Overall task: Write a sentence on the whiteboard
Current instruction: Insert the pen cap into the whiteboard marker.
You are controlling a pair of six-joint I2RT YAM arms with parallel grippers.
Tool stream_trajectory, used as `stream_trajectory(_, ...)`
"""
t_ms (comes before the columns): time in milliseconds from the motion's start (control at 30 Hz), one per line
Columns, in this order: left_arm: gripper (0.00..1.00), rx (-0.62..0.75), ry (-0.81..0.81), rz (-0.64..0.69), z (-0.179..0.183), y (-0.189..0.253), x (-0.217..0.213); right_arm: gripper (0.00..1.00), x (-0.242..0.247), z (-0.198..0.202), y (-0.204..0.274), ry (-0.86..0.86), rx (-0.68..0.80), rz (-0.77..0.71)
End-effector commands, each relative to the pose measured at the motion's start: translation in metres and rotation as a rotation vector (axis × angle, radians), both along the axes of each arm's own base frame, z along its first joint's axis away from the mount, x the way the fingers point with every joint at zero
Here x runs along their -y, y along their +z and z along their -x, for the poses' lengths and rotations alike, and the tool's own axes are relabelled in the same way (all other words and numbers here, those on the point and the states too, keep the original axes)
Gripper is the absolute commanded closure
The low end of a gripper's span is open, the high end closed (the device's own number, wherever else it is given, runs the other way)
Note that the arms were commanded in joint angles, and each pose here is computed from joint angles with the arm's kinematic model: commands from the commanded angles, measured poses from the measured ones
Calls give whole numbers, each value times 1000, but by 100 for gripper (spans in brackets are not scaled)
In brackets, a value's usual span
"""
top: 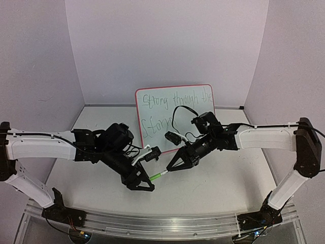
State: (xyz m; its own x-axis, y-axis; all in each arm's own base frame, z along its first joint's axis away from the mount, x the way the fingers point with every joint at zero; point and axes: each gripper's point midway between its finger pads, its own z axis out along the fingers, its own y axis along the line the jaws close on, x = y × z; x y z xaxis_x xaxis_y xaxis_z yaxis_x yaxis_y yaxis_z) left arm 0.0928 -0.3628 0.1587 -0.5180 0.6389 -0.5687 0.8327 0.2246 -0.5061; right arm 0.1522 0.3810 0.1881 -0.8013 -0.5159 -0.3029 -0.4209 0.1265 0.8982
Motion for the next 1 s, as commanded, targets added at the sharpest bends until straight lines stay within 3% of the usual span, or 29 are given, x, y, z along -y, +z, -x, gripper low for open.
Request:
stream_trajectory(0, 45, 14, -38, 92, -1, 27, 17, 100, -2, -1, 30, 14, 52, -78)
stream_trajectory(133, 57, 17, -45, 96, -1, 29, 18, 100, -2, -1, 27, 14, 46, -73)
stream_trajectory(467, 69, 15, -74, 102, 0, 32, 23, 100, -1, 2, 28, 28, 37, -79)
stream_trajectory(733, 99, 6, -97, 111, 3, 33, 25, 100, -1, 4, 25, 37, 27, -77)
stream_trajectory(967, 100, 17, -109, 143, 3, 41, 28, 100, -3, 12, 25, 67, 37, -88)
